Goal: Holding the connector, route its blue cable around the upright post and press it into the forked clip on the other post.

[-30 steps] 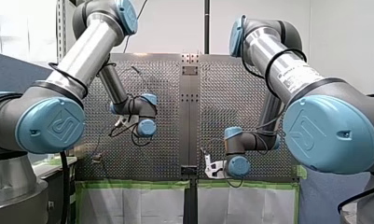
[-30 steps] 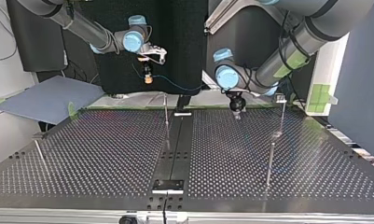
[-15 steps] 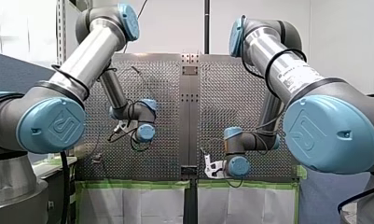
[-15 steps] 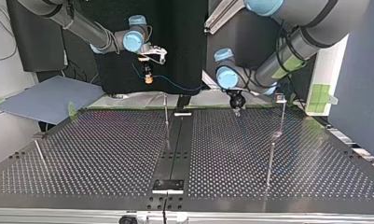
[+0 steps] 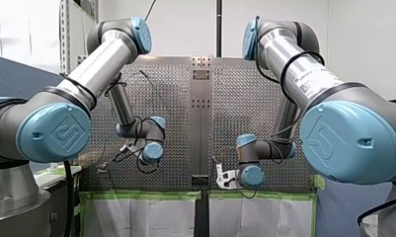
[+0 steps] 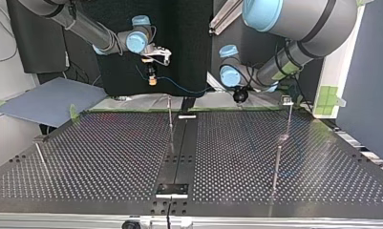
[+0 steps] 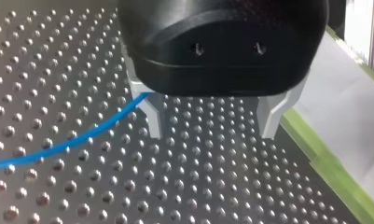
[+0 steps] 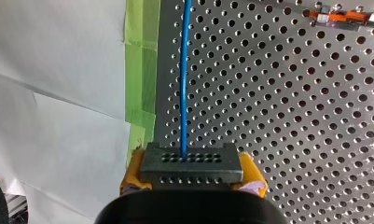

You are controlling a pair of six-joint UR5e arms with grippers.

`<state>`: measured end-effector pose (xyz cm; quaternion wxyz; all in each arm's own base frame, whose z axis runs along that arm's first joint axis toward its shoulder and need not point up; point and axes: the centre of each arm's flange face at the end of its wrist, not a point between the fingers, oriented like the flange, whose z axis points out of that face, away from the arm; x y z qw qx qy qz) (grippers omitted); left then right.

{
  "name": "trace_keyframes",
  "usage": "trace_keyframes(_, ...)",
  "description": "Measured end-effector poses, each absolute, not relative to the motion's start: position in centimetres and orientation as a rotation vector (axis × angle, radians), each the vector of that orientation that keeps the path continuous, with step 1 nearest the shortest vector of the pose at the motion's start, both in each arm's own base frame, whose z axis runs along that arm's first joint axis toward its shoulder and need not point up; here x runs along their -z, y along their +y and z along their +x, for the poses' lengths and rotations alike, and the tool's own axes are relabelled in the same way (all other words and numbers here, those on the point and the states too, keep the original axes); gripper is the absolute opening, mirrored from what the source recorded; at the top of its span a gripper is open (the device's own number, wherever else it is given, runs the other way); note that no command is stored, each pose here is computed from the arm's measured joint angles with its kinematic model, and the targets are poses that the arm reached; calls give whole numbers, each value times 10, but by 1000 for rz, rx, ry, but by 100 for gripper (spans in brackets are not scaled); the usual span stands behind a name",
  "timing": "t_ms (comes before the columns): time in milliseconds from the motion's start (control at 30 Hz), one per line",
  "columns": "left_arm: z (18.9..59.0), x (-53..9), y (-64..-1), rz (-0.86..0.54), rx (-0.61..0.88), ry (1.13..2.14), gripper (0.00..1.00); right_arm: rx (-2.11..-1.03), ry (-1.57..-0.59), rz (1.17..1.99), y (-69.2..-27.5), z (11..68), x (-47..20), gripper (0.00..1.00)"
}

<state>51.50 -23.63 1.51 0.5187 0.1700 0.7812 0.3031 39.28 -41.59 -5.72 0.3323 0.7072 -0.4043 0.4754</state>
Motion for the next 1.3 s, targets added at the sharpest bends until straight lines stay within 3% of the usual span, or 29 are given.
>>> trace_keyframes(300, 510, -10, -251, 470, -655, 1871, 100, -1245, -1056, 1846, -416, 393, 57, 0)
trace_keyframes(633, 488, 33, -261, 524, -609, 1936, 100, -1242, -1058, 1844, -417, 392, 57, 0)
trace_keyframes(1300, 479, 39, -300, 501, -310, 1903, 100, -1238, -1060, 1841, -419, 390, 56, 0)
